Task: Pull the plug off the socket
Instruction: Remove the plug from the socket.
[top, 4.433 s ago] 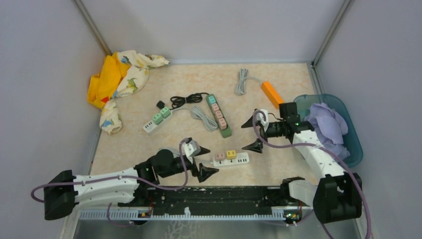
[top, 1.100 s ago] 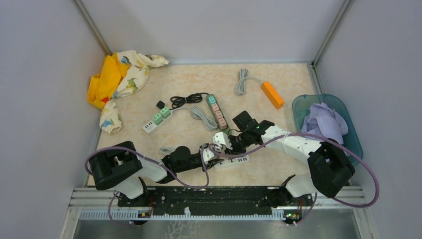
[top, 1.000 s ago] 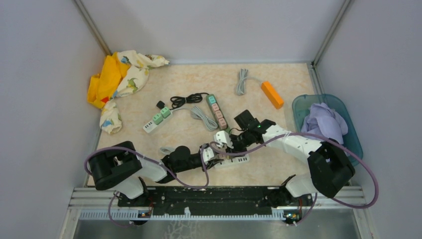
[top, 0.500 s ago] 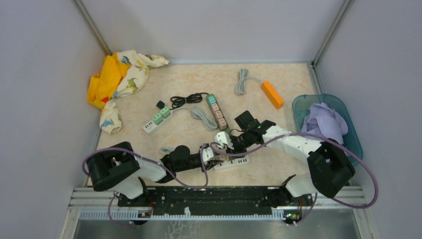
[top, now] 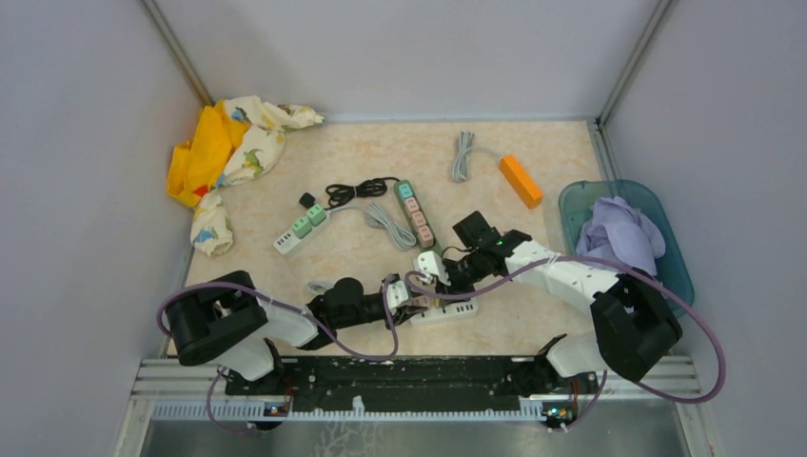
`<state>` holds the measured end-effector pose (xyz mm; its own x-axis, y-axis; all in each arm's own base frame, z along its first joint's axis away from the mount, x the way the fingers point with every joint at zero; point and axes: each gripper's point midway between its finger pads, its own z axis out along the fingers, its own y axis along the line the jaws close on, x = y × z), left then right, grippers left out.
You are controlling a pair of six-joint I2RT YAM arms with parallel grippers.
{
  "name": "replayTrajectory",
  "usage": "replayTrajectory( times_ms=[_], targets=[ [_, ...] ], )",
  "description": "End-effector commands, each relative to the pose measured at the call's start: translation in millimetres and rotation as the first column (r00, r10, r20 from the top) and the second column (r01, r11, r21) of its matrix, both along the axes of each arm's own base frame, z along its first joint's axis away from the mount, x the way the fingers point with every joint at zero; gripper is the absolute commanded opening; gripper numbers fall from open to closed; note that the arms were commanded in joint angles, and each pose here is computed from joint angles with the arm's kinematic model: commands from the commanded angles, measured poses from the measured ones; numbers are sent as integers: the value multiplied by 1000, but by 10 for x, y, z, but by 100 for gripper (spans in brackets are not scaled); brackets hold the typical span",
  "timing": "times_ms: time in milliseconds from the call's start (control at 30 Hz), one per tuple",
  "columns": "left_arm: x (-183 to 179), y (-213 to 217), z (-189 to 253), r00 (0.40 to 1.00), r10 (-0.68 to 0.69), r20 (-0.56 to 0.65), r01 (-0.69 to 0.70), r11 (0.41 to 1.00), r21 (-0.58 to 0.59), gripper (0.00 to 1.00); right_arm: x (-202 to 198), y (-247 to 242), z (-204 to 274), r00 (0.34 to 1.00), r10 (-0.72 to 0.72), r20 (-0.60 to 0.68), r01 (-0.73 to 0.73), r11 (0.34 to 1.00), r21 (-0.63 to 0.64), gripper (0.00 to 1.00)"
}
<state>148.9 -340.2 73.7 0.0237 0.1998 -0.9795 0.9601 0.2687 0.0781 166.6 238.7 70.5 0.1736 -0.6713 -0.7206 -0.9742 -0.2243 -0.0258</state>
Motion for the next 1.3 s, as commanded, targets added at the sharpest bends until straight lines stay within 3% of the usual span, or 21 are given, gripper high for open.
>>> replayTrajectory(
  times_ms=[0,333,500,700,967,1267],
  targets=[
    [-118,80,-295,996,-18,-88,26,996,88,1,-53,246,276,997,67,31,-71,989,131,0],
    [-138,113,-361,993,-9,-115,20,995,100,1,314,245,342,989,-115,94,102,986,132,0],
    [-142,119,-379,993,-7,-118,20,994,105,1,282,105,309,989,-65,132,52,994,98,0],
    [-127,104,-366,994,-9,-112,20,995,103,1,2,180,347,998,45,47,-51,987,154,0],
    [-136,89,-375,993,-14,-120,27,994,103,1,120,326,443,998,-40,39,32,982,188,0],
    [-134,108,-401,993,-10,-121,24,993,114,1,252,146,442,993,-75,93,59,985,160,0]
  ],
)
